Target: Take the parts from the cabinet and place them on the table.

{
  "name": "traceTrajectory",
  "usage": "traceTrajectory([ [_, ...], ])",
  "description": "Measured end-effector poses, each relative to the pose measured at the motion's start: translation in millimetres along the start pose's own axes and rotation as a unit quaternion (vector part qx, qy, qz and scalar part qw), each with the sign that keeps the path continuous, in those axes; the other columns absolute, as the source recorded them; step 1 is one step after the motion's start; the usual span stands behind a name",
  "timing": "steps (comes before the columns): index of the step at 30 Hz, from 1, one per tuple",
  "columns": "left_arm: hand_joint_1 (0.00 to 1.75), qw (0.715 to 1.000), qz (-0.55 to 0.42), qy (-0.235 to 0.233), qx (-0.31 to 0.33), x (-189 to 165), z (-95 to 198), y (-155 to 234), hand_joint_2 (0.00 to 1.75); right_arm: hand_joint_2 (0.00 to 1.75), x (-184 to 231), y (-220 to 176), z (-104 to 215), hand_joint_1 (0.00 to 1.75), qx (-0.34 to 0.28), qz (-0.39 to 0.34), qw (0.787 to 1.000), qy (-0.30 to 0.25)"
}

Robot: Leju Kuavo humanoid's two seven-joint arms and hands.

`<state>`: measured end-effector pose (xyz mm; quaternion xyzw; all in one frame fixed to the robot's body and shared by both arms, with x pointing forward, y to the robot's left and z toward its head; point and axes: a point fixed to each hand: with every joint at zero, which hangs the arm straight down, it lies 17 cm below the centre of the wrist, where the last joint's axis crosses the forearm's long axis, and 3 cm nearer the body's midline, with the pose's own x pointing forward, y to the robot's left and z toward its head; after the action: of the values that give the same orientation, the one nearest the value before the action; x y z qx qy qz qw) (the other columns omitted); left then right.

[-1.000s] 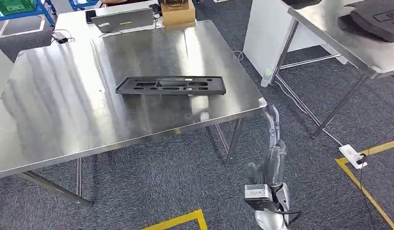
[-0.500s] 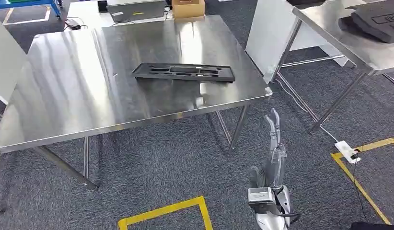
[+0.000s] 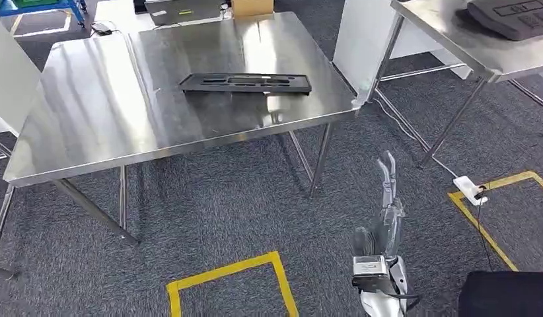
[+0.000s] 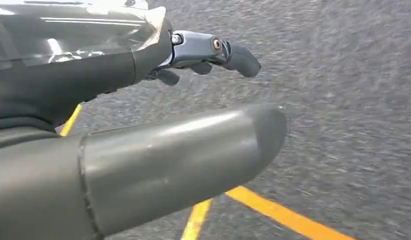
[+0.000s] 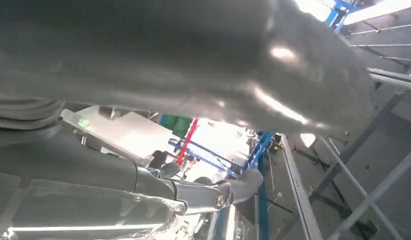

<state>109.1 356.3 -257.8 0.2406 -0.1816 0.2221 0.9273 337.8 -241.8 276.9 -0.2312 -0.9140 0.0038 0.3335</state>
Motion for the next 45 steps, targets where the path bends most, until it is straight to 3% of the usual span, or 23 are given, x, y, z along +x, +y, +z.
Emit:
traceTrajectory([
  [17,0.0,1.0,-0.012,-0.002,-0.003,2.2,-2.3,2.2,0.0,0.0,8.9,-28.5,17.7,0.0,-0.01,0.018,1.0,0.01],
  [45,0.0,1.0,-0.013,-0.001,0.005,2.5,-3.1,5.1,0.0,0.0,10.8,-34.9,19.2,0.0,-0.009,0.01,1.0,0.011],
])
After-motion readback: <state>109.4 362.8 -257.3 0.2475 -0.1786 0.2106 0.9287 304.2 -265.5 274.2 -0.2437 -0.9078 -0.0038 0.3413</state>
